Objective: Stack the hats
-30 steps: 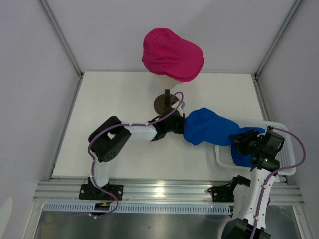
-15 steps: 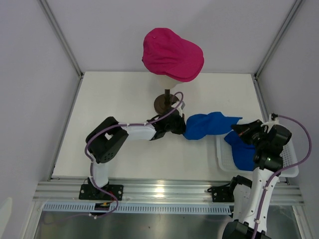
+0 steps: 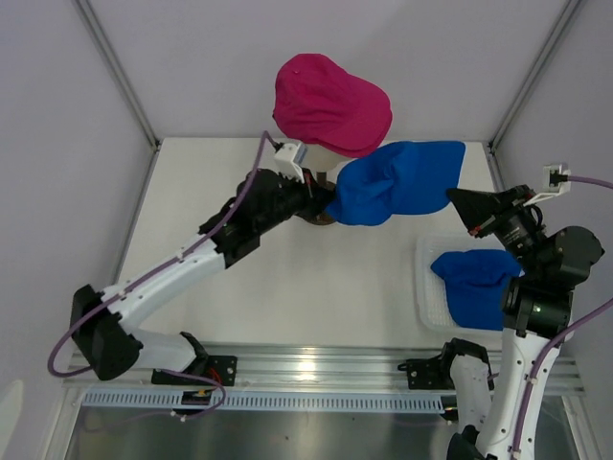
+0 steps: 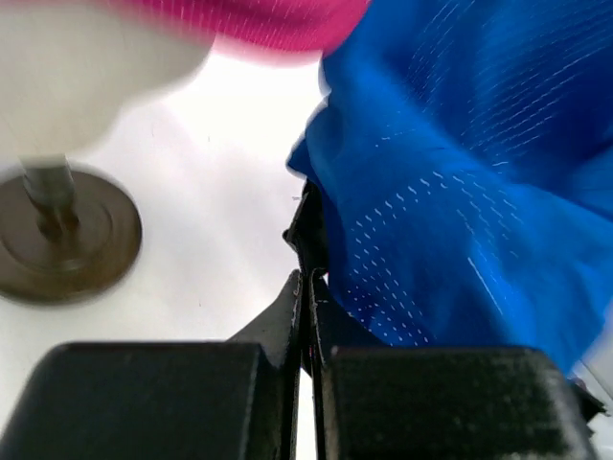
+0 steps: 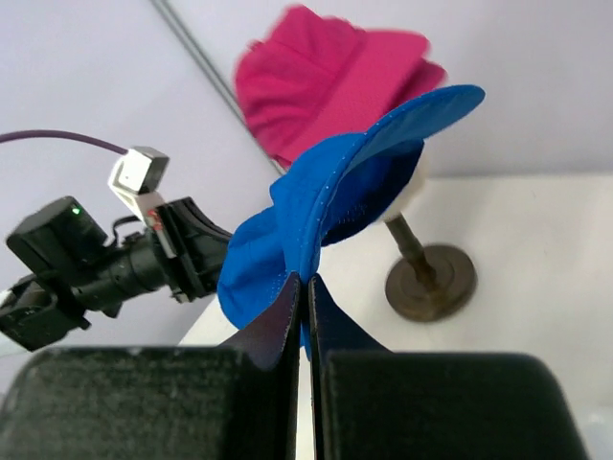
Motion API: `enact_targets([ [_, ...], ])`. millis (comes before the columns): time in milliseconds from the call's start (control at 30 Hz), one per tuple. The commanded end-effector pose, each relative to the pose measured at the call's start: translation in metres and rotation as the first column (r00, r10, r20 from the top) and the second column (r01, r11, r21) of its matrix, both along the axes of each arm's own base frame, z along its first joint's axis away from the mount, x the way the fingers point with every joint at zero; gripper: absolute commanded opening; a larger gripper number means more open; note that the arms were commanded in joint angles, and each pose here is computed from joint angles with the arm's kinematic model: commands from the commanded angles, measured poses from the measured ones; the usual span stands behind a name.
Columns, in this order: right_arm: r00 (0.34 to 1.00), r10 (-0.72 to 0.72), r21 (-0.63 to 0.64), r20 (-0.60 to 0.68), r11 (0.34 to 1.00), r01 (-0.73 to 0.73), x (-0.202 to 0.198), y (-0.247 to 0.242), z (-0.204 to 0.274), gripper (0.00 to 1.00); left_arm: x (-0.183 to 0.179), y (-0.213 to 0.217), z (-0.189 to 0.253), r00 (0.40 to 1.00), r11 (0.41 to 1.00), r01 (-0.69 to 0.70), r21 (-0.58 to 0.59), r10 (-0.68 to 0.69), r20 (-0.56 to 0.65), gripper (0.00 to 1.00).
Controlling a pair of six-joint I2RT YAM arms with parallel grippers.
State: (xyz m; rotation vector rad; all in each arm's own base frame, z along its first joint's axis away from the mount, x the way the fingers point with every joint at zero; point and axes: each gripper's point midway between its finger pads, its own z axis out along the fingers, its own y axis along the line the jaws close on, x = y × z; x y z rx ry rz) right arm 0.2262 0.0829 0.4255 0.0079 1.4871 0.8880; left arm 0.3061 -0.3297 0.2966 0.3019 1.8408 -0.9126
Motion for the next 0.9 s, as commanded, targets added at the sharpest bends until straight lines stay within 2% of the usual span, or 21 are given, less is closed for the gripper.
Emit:
enact_targets([
  [0,0.977,0.05,-0.052,0.206,0.998,-0.04,-0.015,0.011,0.053,0.0,-0.014,0.025,0.055,0.992,1.0,-0.012,0.026,0.009,0.125,0.01],
  [33,0.972,0.063,-0.057,0.225,0.997,-0.051,-0.018,0.013,0.06,0.0,-0.016,0.029,0.09,0.983,1.0,-0.012,0.0,0.012,0.185,0.01],
  [167,0.955,0.104,-0.049,0.279,0.994,-0.094,-0.022,0.02,0.083,0.0,-0.019,0.047,0.155,0.96,0.998,-0.026,-0.056,0.04,0.277,0.01],
  [233,0.938,0.121,-0.053,0.325,0.993,-0.109,-0.024,0.023,0.098,0.0,-0.015,0.054,0.166,0.951,0.998,-0.051,-0.033,0.058,0.304,0.01],
  [267,0.928,0.123,-0.056,0.351,0.992,-0.11,-0.027,0.024,0.109,0.0,-0.019,0.061,0.201,0.93,0.996,-0.053,-0.072,0.076,0.359,0.01],
  [333,0.923,0.122,-0.046,0.366,0.992,-0.114,-0.017,0.023,0.119,0.0,-0.006,0.075,0.214,0.909,0.991,-0.12,-0.055,0.132,0.396,0.01],
  [367,0.914,0.127,-0.046,0.385,0.992,-0.118,-0.017,0.024,0.128,0.0,-0.003,0.083,0.244,0.884,0.986,-0.14,-0.091,0.166,0.438,0.01],
  [533,0.913,0.169,0.02,0.371,0.982,-0.189,0.028,0.03,0.139,0.0,0.045,0.132,0.294,0.839,0.959,-0.248,-0.137,0.283,0.464,0.01],
  [567,0.914,0.17,0.032,0.368,0.98,-0.195,0.036,0.031,0.139,0.0,0.071,0.13,0.272,0.864,0.958,-0.274,-0.089,0.286,0.414,0.01],
  [600,0.914,0.173,0.04,0.367,0.979,-0.201,0.042,0.033,0.143,0.0,0.071,0.148,0.3,0.83,0.946,-0.299,-0.125,0.323,0.455,0.01],
  [667,0.938,0.131,0.072,0.322,0.984,-0.163,0.075,0.038,0.136,0.0,0.093,0.154,0.284,0.842,0.938,-0.336,-0.08,0.338,0.42,0.01],
  [700,0.96,0.104,0.088,0.258,0.987,-0.131,0.09,0.039,0.126,0.0,0.106,0.161,0.284,0.833,0.928,-0.365,-0.08,0.364,0.418,0.01],
  [733,0.967,0.038,0.099,0.251,0.993,-0.065,0.111,0.032,0.128,0.0,0.114,0.165,0.279,0.834,0.922,-0.381,-0.073,0.377,0.403,0.01],
  [833,0.969,0.081,0.137,0.233,0.984,-0.115,0.126,0.052,0.13,0.0,0.135,0.178,0.257,0.855,0.915,-0.396,-0.074,0.397,0.333,0.01],
  [867,0.978,0.091,0.174,0.186,0.977,-0.124,0.143,0.056,0.122,0.0,0.14,0.181,0.251,0.864,0.916,-0.394,-0.076,0.397,0.309,0.01],
])
